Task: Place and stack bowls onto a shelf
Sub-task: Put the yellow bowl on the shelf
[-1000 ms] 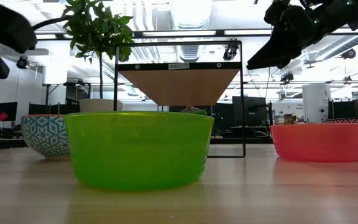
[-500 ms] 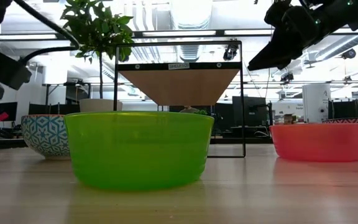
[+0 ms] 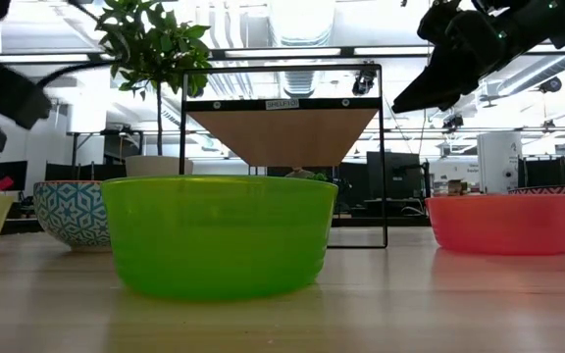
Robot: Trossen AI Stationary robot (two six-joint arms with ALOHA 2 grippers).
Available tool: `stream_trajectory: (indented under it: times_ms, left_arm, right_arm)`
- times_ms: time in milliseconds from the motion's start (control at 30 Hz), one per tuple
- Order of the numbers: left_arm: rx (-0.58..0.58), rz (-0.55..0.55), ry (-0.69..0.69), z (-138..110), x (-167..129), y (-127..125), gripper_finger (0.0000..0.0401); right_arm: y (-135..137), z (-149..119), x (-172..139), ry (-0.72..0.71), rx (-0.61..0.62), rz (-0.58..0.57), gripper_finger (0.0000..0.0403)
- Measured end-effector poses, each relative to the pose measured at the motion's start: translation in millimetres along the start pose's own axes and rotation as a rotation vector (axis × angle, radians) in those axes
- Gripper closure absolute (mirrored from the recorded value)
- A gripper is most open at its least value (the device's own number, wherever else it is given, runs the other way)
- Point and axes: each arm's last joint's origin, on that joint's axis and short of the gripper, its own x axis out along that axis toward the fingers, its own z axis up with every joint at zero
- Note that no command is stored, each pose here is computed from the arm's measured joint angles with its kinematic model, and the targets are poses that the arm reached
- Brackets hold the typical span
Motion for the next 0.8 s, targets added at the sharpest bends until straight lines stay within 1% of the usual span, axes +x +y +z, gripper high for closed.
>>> stream_trajectory:
  times_ms: [133,300,567,667,800]
  left_arm:
    - [0.008,-0.006,-0.003,-1,-18,-4,0.0401]
    - [0.023,-0.011,-0.006,-3,-51,-14,0.0401]
    - [0.027,-0.044,-0.114,-3,-113,-34,0.0401]
    - [0.046,-0.043,-0.206,0,-135,-41,0.0401]
    - [0.131,-0.019,-0.396,8,-164,-51,0.0401]
  right_arm:
    - [2,0,0,0.000,-0.006,0.011,0.0275]
    - [5,-1,-1,0.001,-0.012,0.024,0.0275]
    - [6,0,-1,-0.007,-0.013,0.026,0.0275]
    - [5,0,-1,-0.006,-0.017,0.025,0.0275]
    - [6,-1,-1,-0.002,-0.018,0.026,0.0275]
